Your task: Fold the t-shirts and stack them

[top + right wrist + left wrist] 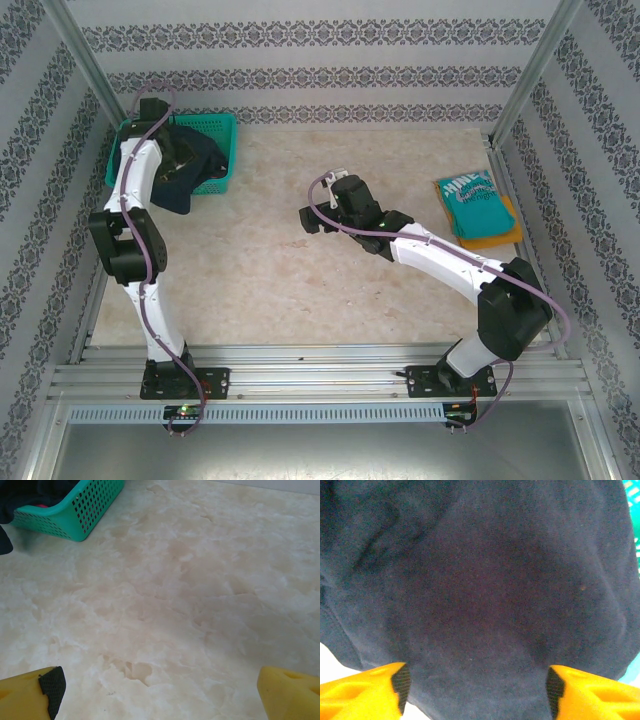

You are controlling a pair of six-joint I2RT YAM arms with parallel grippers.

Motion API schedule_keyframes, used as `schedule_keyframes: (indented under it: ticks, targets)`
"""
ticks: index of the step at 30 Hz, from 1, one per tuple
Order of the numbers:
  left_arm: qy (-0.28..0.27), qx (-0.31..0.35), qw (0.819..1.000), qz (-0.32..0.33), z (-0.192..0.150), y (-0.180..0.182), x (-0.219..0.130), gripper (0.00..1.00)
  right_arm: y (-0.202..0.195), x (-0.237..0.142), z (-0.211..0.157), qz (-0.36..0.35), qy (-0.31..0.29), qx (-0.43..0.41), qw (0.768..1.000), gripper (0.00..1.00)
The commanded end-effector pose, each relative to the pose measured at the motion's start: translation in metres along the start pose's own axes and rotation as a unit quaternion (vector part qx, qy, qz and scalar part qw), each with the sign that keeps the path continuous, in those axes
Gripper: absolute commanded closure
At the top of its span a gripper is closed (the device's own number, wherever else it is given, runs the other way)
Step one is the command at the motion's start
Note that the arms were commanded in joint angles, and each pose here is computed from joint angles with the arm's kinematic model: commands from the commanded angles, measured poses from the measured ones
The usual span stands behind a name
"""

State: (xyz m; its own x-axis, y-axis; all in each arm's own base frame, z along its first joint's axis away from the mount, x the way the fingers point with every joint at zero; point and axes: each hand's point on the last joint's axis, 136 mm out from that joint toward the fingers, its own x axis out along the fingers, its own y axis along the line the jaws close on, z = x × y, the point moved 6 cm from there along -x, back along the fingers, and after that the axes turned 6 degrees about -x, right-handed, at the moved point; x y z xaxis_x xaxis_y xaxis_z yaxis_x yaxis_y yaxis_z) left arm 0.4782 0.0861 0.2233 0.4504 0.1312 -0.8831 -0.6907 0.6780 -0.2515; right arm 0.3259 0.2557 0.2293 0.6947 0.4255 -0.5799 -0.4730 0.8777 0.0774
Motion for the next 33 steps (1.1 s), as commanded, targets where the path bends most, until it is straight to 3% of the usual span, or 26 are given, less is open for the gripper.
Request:
schedule_keyframes:
  ticks: [1, 4, 6, 7, 14, 20, 27, 30, 33]
  targets:
    - [0.001, -0.013, 1.000, 0.012, 0.001, 0.007, 0.020, 0.56, 0.001, -0.010, 0.006, 0.004, -0.011, 0.005, 1.000, 0.02]
    - [-0.002, -0.015, 1.000, 0.010, 0.002, 0.007, 0.016, 0.85, 0.001, -0.011, 0.007, 0.005, -0.011, 0.007, 1.000, 0.02]
    - [-0.010, -0.015, 1.000, 0.005, 0.005, 0.006, 0.009, 0.99, 0.000, -0.011, 0.006, 0.004, -0.010, 0.007, 1.000, 0.02]
    - [-0.019, -0.014, 1.000, 0.005, 0.007, 0.006, 0.003, 1.00, 0.000, -0.012, 0.006, 0.004, -0.010, 0.007, 1.000, 0.02]
    - [-0.127, -0.007, 0.990, -0.056, 0.036, -0.008, -0.083, 1.00, 0.000, -0.014, 0.010, 0.001, -0.016, 0.007, 1.000, 0.02]
    - [-0.231, 0.006, 0.961, -0.153, 0.057, -0.030, -0.190, 1.00, 0.002, -0.012, 0.011, 0.008, -0.019, 0.014, 1.000, 0.02]
    - [-0.338, 0.044, 0.894, -0.291, 0.049, -0.057, -0.320, 1.00, 0.005, -0.010, 0.010, 0.019, -0.021, 0.023, 0.999, 0.02]
    - [-0.353, 0.054, 0.865, -0.353, 0.036, -0.067, -0.359, 1.00, 0.006, -0.009, 0.011, 0.023, -0.022, 0.025, 0.999, 0.02]
    - [-0.339, 0.074, 0.848, -0.399, 0.023, -0.077, -0.380, 1.00, 0.006, -0.008, 0.012, 0.025, -0.024, 0.028, 0.999, 0.02]
